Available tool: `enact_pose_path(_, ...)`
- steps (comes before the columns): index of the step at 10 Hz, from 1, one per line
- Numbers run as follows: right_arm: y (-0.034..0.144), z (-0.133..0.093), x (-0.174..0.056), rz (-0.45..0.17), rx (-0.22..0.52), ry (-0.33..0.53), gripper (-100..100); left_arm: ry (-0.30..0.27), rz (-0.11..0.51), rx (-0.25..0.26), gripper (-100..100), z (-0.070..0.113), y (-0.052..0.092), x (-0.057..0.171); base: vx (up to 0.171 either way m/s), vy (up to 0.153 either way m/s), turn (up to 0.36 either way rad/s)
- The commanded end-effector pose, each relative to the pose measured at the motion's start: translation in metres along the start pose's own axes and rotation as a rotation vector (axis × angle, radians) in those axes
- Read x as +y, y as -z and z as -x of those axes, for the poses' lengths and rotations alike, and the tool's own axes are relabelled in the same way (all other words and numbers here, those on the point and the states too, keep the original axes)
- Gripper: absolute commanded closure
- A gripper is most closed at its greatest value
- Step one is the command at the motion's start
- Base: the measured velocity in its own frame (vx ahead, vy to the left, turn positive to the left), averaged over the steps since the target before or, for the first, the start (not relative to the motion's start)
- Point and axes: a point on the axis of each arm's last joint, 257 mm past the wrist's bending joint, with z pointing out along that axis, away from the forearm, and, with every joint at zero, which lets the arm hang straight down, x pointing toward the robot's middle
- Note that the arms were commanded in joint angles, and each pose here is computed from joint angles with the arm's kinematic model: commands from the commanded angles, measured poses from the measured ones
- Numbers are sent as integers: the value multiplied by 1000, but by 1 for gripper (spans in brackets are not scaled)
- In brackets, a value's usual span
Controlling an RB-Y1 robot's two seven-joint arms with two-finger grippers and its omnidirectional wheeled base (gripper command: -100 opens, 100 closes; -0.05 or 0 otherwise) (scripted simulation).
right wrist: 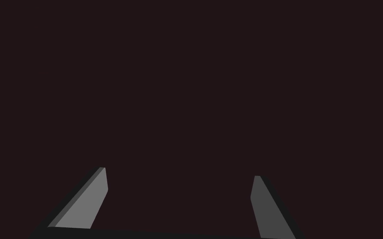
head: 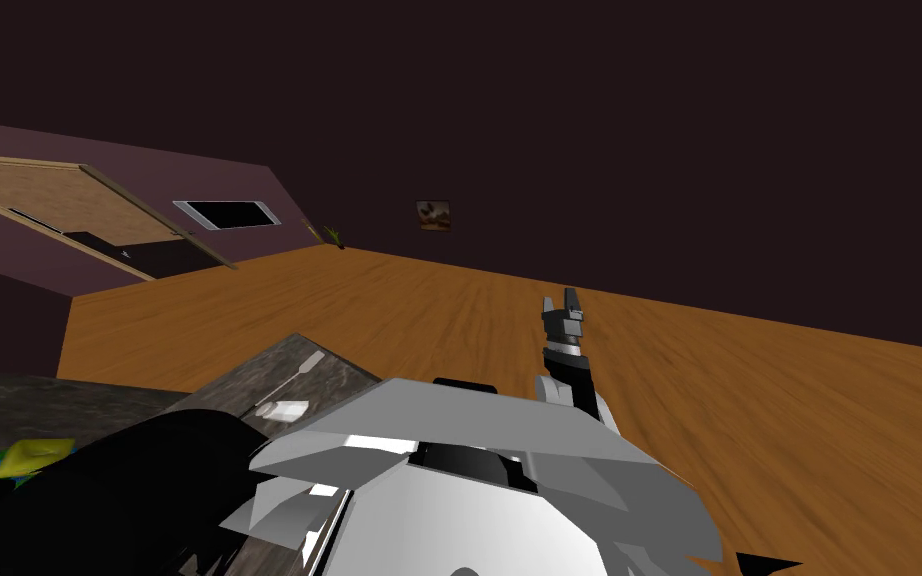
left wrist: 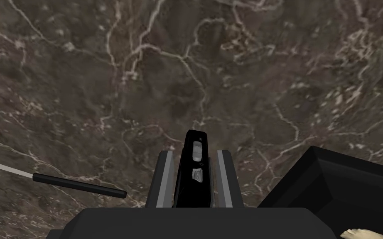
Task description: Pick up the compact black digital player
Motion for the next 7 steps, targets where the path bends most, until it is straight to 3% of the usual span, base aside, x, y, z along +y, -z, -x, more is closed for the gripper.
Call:
enact_pose_path(1, 0, 0, 0, 0, 0, 0, 0, -28, -1, -33, 100, 8, 2, -20, -60, 42, 27)
enact_pose_path(3, 0, 0, 0, 0, 0, 0, 0, 11, -12, 3, 100, -17, -2, -22, -56, 37, -10)
enact_pose_path(4, 0, 0, 0, 0, 0, 0, 0, -25, -6, -38, 100, -4, 4, -39, -78, 54, 26)
enact_pose_path(7, 0, 0, 0, 0, 0, 0, 0, 12, -13, -1, 100, -29, 0, -40, -34, 29, -4)
